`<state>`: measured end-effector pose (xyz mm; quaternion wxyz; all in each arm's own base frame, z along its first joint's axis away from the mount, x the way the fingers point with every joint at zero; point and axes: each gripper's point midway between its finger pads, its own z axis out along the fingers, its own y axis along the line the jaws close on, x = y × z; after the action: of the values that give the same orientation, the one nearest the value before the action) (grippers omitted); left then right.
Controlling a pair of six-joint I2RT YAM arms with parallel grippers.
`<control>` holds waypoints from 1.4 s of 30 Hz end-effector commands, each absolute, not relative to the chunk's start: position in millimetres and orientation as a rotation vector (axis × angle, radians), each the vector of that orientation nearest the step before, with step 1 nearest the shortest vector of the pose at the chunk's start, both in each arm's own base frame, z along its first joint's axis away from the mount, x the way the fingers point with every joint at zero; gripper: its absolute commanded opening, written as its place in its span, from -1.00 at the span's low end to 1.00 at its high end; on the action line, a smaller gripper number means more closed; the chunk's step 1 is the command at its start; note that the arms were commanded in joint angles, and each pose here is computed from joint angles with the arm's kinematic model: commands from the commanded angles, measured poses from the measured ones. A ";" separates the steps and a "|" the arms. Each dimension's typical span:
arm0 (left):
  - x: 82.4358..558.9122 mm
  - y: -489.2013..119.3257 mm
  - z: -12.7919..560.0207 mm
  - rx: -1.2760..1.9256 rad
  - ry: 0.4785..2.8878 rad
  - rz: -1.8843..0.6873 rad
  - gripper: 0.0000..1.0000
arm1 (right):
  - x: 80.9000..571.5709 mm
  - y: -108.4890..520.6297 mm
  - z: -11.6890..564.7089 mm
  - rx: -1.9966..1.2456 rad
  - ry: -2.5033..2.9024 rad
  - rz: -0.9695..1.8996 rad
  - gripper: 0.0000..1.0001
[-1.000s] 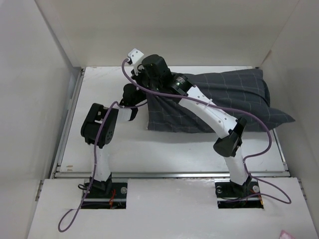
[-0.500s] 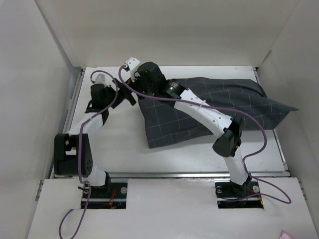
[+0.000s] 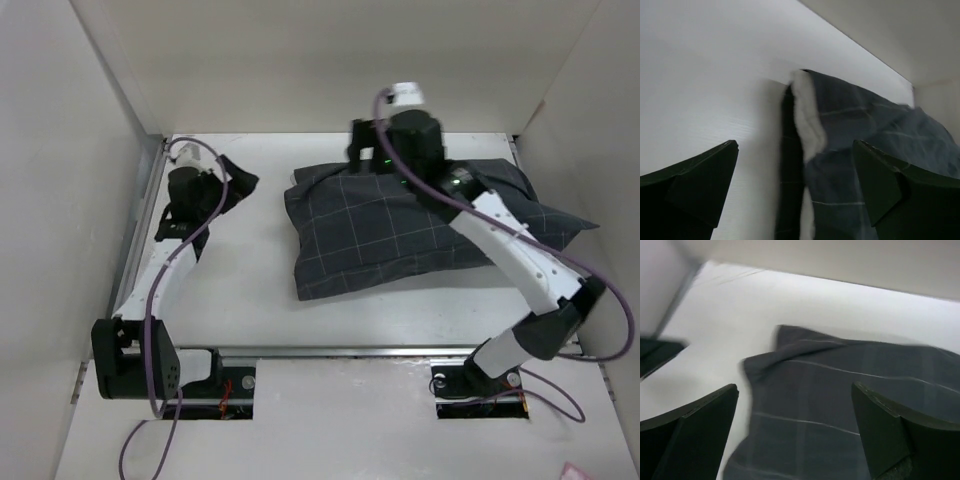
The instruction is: Put the pillow into the pillowcase
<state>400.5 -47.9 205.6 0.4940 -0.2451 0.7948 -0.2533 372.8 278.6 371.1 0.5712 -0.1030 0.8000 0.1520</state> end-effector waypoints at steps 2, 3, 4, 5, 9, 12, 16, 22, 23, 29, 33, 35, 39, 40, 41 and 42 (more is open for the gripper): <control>398.4 -158.6 298.4 -0.115 1.792 -0.828 1.00 | 411.9 155.7 337.5 0.258 1.930 0.201 1.00; 397.9 -176.2 303.5 -0.063 1.791 -0.849 1.00 | 417.5 115.3 318.5 0.360 1.940 0.090 1.00; 396.4 -194.1 310.5 -0.010 1.784 -0.895 1.00 | 416.0 94.9 316.3 0.405 1.930 0.047 1.00; 390.5 -224.7 306.2 0.085 1.782 -0.997 1.00 | 419.0 78.2 308.1 0.465 1.926 0.015 1.00; 386.9 -279.7 284.1 0.209 1.825 -1.172 1.00 | 416.9 12.5 270.8 0.633 1.931 -0.148 1.00; 386.0 -307.3 254.2 0.262 1.907 -1.187 1.00 | 411.6 -6.3 226.5 0.725 2.012 -0.157 1.00; 380.5 -318.5 212.2 0.274 2.013 -1.210 1.00 | 392.2 1.2 150.7 0.783 2.172 -0.065 1.00; 359.3 -310.1 132.0 0.221 2.209 -1.203 1.00 | 365.8 70.3 69.8 0.659 2.419 0.533 1.00; 363.3 -302.0 122.8 0.188 2.241 -1.186 1.00 | 371.9 80.1 70.8 0.619 2.397 0.612 1.00; 385.2 -235.5 81.6 -0.041 2.325 -1.000 1.00 | 384.7 144.1 76.5 0.363 2.347 0.958 1.00; 414.1 -183.4 72.8 -0.201 2.308 -0.921 1.00 | 408.7 199.8 119.7 0.156 2.233 0.855 1.00; 424.3 -172.3 69.6 -0.225 2.312 -0.890 1.00 | 418.5 225.4 144.6 0.115 2.173 0.865 1.00; 468.0 -155.6 98.6 -0.222 2.240 -0.808 1.00 | 420.2 271.9 177.6 -0.056 2.097 0.953 1.00; 474.0 -145.1 99.2 -0.245 2.250 -0.773 1.00 | 419.1 271.7 176.4 -0.074 2.121 0.910 1.00; 480.4 -139.6 101.4 -0.261 2.247 -0.756 1.00 | 426.6 265.3 178.7 -0.048 2.114 0.851 1.00; 486.3 -134.9 108.1 -0.267 2.228 -0.752 1.00 | 429.3 260.1 175.5 -0.037 2.119 0.809 1.00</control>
<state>491.1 -145.0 136.1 0.4203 -0.0874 0.8383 -0.3360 450.4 234.3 187.3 0.4697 0.0211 0.8259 0.3111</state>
